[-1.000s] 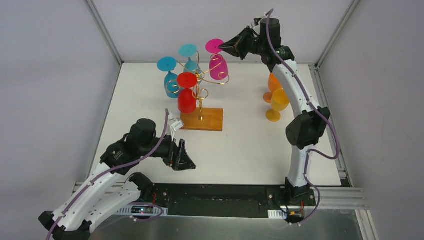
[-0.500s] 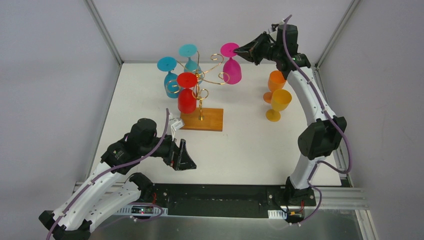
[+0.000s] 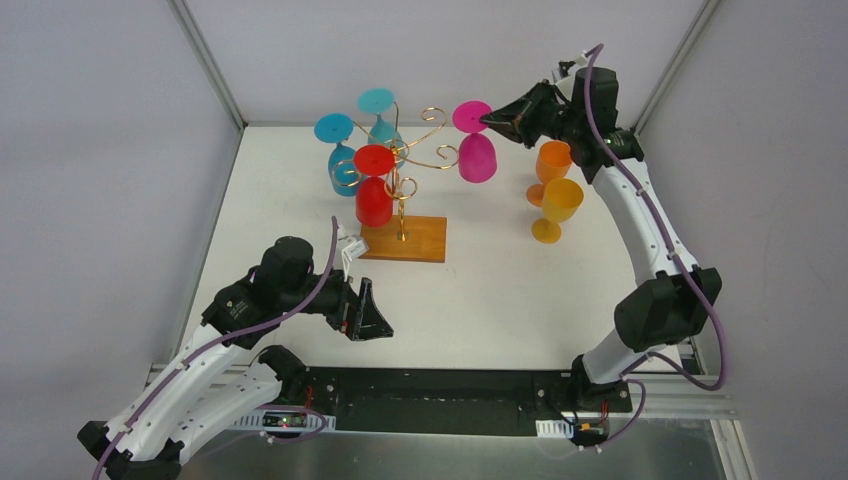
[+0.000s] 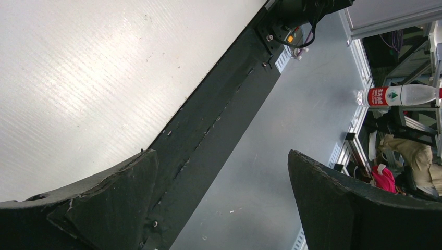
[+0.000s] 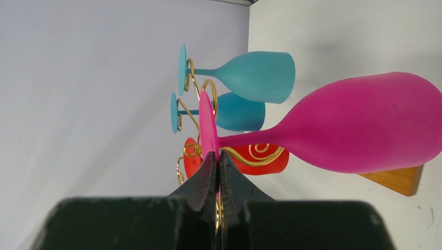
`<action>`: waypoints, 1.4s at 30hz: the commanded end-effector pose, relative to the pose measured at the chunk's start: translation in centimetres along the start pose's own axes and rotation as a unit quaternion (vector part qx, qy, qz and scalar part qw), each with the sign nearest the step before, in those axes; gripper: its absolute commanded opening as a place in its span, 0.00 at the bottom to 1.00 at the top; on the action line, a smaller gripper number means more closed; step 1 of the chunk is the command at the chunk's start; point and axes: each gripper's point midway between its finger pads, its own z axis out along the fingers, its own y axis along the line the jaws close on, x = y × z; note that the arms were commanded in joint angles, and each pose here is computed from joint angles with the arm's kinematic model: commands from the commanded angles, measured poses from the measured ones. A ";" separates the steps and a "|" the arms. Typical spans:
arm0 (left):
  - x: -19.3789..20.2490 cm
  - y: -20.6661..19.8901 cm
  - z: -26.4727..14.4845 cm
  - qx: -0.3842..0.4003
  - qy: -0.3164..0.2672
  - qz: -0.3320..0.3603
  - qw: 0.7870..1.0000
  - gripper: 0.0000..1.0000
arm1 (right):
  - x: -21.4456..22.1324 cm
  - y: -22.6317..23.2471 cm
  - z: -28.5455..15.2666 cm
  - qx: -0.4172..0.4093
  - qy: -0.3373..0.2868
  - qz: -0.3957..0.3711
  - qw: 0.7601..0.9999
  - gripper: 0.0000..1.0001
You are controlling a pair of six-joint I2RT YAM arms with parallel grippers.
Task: Take the wine glass off the wine glass rack
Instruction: Pick up the wine glass from the wine rack, then place the wine glass at the center of the board.
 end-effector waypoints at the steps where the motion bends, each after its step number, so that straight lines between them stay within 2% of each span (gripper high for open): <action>1: -0.8 -0.7 -0.4 0.003 -0.011 0.003 1.000 0.99 | 1.6 1.8 -3.3 -0.038 -0.011 -0.060 0.997 0.00; 13: -3.2 -2.2 0.0 0.021 -0.031 -0.030 0.999 0.98 | 8.2 -2.0 -7.7 -0.016 0.009 -0.159 0.987 0.00; 21: -4.9 -2.9 0.9 0.042 -0.057 -0.080 0.994 0.96 | 13.6 -4.2 -9.4 0.009 0.056 -0.262 0.963 0.00; 27: -5.3 -3.1 0.8 0.045 -0.069 -0.097 0.992 0.96 | 16.4 -5.1 -10.8 -0.020 0.076 -0.319 0.945 0.00; 35: -5.6 -3.1 1.0 0.044 -0.072 -0.117 0.989 0.96 | 20.8 -5.7 -13.0 -0.082 0.118 -0.415 0.898 0.00; 42: -5.5 -2.7 1.6 0.043 -0.070 -0.135 0.987 0.96 | 24.6 -6.0 -14.0 -0.147 0.153 -0.498 0.841 0.00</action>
